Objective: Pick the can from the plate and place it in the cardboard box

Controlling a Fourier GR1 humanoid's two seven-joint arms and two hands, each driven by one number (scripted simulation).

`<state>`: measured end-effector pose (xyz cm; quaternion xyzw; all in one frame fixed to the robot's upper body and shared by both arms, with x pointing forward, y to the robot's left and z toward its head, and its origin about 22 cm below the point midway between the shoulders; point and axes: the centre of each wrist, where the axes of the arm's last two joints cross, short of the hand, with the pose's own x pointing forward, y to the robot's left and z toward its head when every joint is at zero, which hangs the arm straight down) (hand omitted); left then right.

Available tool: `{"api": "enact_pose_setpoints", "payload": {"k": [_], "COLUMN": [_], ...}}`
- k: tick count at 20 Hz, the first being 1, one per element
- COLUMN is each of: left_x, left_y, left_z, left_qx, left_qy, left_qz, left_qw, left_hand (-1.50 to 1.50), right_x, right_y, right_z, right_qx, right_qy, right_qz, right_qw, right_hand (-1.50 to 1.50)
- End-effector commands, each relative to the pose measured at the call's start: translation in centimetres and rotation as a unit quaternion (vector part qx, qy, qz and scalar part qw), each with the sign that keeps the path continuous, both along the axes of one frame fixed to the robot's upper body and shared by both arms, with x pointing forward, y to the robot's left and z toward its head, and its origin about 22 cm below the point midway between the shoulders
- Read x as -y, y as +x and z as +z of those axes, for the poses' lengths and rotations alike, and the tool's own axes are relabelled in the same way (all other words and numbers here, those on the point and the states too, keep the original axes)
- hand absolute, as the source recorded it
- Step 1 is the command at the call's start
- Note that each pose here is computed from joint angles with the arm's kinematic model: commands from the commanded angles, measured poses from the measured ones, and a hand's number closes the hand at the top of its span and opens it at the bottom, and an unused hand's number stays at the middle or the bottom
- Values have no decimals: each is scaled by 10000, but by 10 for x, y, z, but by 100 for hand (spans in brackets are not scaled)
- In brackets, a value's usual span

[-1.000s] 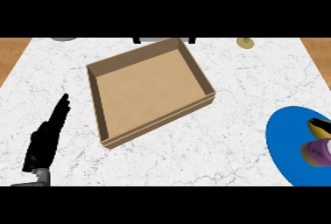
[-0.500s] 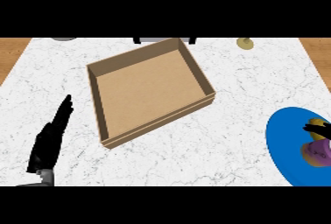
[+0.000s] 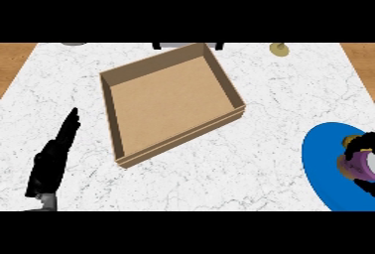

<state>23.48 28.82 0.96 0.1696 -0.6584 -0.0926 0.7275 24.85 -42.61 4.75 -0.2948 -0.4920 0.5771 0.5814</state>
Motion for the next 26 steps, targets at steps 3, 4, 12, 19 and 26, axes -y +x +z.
{"api": "enact_pose_setpoints", "payload": {"k": [3, 4, 12, 19, 26], "left_x": [27, 36, 61, 51, 46], "left_y": [22, 23, 32, 40, 34], "left_z": [14, 18, 18, 22, 14], "left_qx": [250, 312, 337, 363, 244], "left_qy": [-14, -40, -40, -1, 11], "left_qz": [-707, -917, -1215, -1021, -885], "left_qw": [9972, 9953, 9920, 9941, 9958], "left_hand": [0, 0, 0, 0, 0], "right_x": [-84, -93, -133, -142, -173], "right_y": [81, 85, 144, 182, 202], "right_z": [47, 48, 92, 128, 134], "right_qx": [808, 813, 1439, 1737, 1420], "right_qy": [-169, -273, -33, 722, 2740], "right_qz": [1809, 2182, 3382, 3808, 4481], "right_qw": [9800, 9721, 9300, 9053, 8390], "right_hand": [150, 150, 150, 150, 150]}}
